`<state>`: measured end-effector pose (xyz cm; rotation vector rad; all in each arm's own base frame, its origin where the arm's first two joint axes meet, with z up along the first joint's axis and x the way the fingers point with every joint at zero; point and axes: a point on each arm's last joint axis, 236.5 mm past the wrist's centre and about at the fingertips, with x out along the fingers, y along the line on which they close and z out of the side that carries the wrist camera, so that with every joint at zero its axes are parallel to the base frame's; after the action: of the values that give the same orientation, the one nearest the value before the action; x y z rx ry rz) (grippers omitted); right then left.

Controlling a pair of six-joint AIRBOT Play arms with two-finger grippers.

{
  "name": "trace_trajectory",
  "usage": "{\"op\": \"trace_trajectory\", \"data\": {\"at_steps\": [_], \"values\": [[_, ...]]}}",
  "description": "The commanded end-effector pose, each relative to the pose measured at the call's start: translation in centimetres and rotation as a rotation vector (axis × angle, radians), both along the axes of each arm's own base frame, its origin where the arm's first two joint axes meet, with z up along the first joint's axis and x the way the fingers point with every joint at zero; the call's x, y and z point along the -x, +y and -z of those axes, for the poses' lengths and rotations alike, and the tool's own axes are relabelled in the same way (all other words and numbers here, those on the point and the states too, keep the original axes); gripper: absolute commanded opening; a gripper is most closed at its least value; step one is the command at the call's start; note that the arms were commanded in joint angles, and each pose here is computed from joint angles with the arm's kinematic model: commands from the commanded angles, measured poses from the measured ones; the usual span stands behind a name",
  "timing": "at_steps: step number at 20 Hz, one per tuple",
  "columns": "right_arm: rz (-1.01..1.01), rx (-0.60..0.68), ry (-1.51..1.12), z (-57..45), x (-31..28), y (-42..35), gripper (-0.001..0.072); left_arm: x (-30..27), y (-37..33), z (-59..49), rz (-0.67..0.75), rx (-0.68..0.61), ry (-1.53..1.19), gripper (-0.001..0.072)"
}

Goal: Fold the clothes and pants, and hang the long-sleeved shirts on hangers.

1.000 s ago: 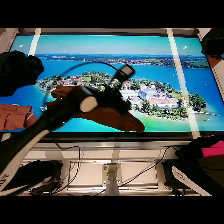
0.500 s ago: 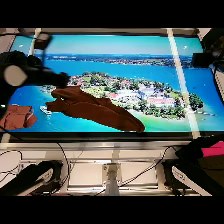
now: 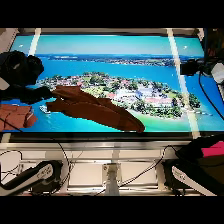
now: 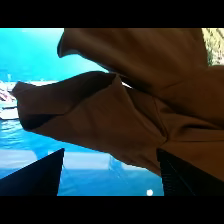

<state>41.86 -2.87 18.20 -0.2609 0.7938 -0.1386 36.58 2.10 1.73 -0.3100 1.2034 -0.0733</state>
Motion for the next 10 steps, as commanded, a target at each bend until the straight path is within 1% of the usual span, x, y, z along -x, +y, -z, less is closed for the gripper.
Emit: {"op": "trace_trajectory", "data": {"at_steps": [1, 4, 8, 10], "values": [[-0.008, -0.004, 0.031, 1.2, -0.4, 0.3, 0.0312, -1.1, -0.5, 3.0, 0.004, 0.062, 0.03, 0.0672], [-0.009, -0.004, 0.04, 1.6, -0.5, 0.3, 0.0312, -2.6, -0.4, 4.8, -0.021, 0.075, 0.022, 0.0672], [-0.009, -0.003, 0.046, 1.9, -0.6, 0.3, 0.0312, -3.1, -2.3, 7.0, 0.062, 0.082, 0.044, 0.0671], [-0.009, -0.003, 0.046, 1.9, -0.6, 0.3, 0.0312, -3.6, -3.2, 7.7, 0.078, 0.075, 0.039, 0.0668]]}}
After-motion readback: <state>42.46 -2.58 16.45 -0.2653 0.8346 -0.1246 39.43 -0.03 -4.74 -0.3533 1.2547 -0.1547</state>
